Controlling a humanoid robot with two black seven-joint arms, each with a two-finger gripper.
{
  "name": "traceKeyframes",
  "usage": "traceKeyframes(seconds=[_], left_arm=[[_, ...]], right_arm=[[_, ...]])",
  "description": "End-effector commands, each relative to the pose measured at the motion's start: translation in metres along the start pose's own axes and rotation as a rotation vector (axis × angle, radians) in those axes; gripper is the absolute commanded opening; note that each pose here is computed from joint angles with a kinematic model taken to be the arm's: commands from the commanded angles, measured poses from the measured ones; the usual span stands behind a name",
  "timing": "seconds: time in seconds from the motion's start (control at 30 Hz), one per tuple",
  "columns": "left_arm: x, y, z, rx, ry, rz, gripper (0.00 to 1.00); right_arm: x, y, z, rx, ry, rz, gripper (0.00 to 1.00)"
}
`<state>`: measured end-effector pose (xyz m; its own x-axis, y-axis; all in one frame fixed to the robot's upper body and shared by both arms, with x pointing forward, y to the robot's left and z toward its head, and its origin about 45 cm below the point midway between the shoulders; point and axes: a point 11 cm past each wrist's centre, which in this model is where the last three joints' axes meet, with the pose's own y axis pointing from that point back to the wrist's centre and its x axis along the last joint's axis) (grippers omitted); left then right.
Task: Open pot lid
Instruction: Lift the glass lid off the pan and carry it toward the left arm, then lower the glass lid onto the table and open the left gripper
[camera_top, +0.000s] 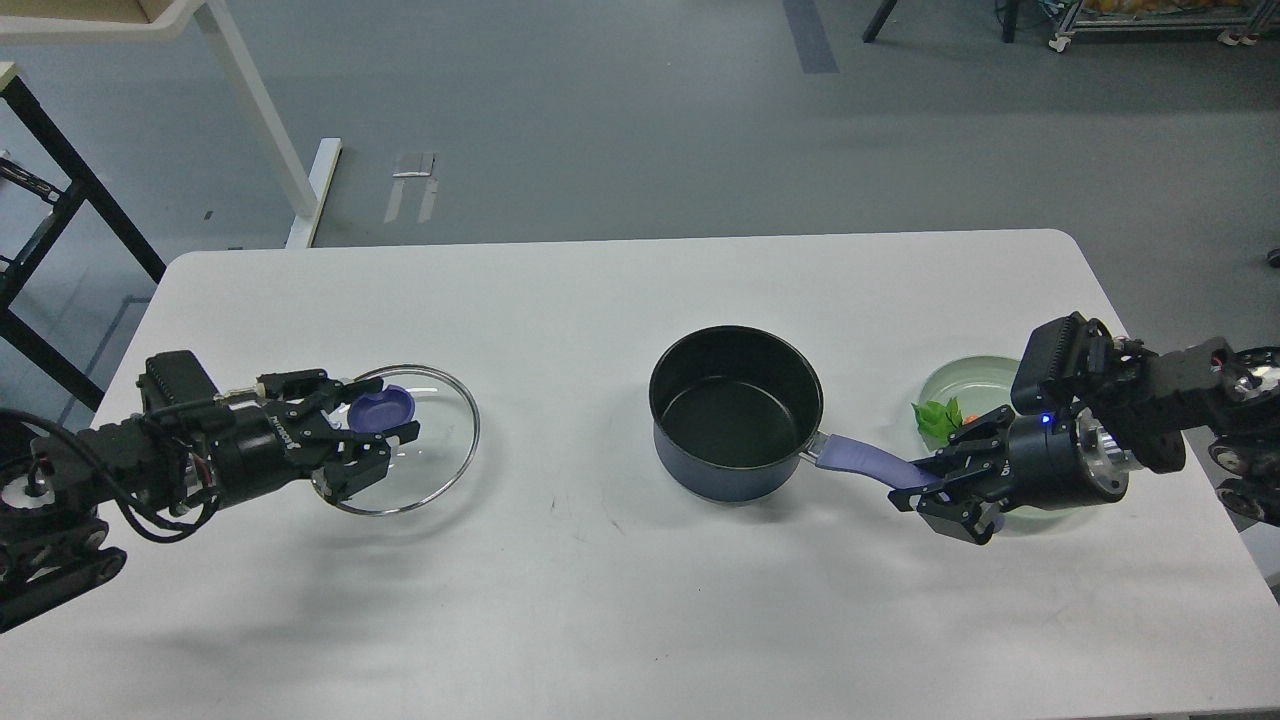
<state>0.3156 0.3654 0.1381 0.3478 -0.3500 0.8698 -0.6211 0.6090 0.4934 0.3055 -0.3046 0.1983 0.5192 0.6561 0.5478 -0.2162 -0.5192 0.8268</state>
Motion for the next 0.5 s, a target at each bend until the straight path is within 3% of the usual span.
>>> traceKeyframes(seconds=[0.0,0.3,0.37,0.47], left_arm=[[-0.014,0.006,-0.004,0.021,0.006,-0.032,0.39],[-0.031,0.009,-0.003,0.031,0.021,-0.064,0.48],[-0.032,0.01,-0.004,0.036,0.022,-0.069,0.59],[-0.034,0.007,-0.003,0.036,0.023,-0.07,0.65]], right_arm=[[0.0,0.0,0.0,0.001,-0.001,0.0,0.33],[-0.001,0.0,0.0,-0.001,-0.002,0.0,0.34],[-0.001,0.001,0.0,-0.002,-0.002,0.0,0.34],[-0.001,0.001,0.001,-0.003,-0.003,-0.001,0.34]])
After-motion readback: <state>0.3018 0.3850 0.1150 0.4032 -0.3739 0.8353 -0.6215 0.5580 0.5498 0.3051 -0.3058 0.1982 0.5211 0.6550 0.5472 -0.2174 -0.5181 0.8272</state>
